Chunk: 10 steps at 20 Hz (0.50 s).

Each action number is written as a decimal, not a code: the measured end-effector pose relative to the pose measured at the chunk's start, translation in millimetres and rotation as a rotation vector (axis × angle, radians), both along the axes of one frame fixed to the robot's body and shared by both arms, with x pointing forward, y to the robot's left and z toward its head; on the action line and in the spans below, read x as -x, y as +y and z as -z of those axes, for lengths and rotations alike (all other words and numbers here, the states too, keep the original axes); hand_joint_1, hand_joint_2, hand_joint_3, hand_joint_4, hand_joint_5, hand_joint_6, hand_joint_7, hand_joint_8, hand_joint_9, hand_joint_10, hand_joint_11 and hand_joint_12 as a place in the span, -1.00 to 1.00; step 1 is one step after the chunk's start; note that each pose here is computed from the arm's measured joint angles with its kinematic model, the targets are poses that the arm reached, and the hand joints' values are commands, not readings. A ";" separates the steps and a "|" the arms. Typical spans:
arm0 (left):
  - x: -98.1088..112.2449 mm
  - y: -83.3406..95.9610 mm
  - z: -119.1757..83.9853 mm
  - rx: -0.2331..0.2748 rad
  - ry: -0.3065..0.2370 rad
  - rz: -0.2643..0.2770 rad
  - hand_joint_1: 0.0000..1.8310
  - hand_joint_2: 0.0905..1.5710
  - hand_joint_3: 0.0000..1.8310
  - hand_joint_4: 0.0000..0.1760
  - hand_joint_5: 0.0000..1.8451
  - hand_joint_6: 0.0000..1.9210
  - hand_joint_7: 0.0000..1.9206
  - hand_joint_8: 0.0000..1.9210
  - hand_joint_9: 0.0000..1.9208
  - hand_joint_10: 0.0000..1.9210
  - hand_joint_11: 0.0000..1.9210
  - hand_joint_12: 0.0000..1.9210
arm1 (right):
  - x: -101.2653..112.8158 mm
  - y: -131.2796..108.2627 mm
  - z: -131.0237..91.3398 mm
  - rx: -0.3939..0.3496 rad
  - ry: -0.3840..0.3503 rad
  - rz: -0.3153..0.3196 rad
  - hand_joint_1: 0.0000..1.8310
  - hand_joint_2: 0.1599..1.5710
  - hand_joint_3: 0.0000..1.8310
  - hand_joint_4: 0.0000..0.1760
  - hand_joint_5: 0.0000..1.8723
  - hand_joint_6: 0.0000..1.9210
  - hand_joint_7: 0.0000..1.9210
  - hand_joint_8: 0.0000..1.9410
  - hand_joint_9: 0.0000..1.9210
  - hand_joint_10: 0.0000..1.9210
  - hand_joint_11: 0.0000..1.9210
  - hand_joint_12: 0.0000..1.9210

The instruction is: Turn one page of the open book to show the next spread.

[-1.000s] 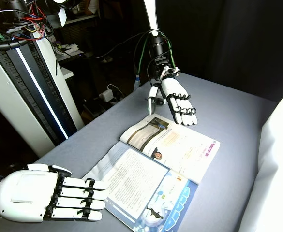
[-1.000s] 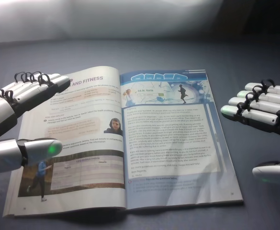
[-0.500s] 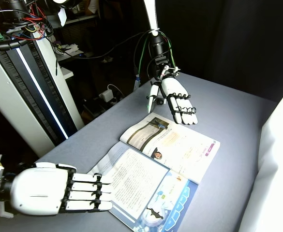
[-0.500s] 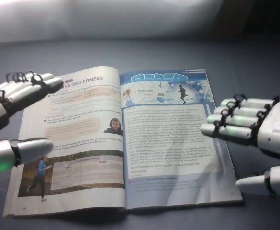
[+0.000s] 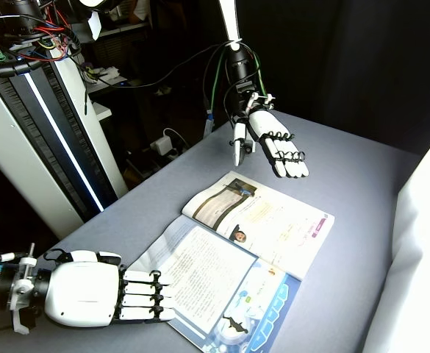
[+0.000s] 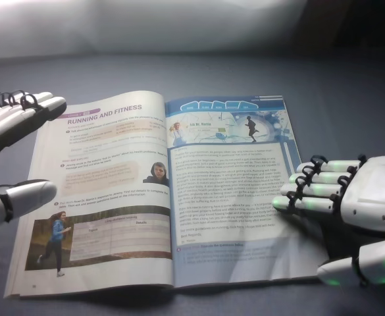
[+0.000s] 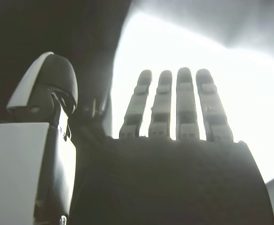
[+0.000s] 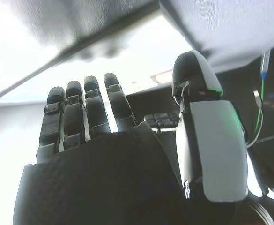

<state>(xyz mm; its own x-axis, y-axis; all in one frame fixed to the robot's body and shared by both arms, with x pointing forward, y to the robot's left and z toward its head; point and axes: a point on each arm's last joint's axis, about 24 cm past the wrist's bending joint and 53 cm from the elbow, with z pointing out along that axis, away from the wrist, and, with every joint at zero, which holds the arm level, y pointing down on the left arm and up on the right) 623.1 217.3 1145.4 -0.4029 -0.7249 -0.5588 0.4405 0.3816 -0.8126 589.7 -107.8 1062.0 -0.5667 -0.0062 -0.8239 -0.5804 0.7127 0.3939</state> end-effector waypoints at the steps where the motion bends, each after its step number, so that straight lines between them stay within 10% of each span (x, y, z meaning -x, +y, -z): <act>1: -0.4 1.5 -1.7 -0.001 -0.004 -0.003 -0.65 0.65 -0.99 -1.00 -0.95 -1.00 -1.00 -1.00 -1.00 -1.00 -1.00 -1.00 | 0.4 1.6 2.4 0.002 0.004 -0.006 -0.99 0.47 -1.00 -1.00 -1.00 -1.00 -1.00 -1.00 -1.00 -1.00 -1.00 -1.00; 10: 3.9 11.8 -1.4 0.000 -0.001 -0.028 -0.64 0.67 -0.99 -1.00 -0.96 -0.99 -1.00 -1.00 -1.00 -1.00 -1.00 -1.00 | -8.2 42.9 3.7 -0.080 0.036 -0.074 -1.00 0.39 -1.00 -1.00 -1.00 -1.00 -1.00 -1.00 -1.00 -1.00 -1.00 -1.00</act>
<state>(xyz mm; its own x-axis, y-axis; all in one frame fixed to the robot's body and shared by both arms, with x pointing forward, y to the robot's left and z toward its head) 619.2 229.1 1146.8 -0.3814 -0.7361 -0.5592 0.4306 0.3938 -0.8121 598.0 -64.9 1058.3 -0.5967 0.0155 -0.8023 -0.6147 0.6339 0.4694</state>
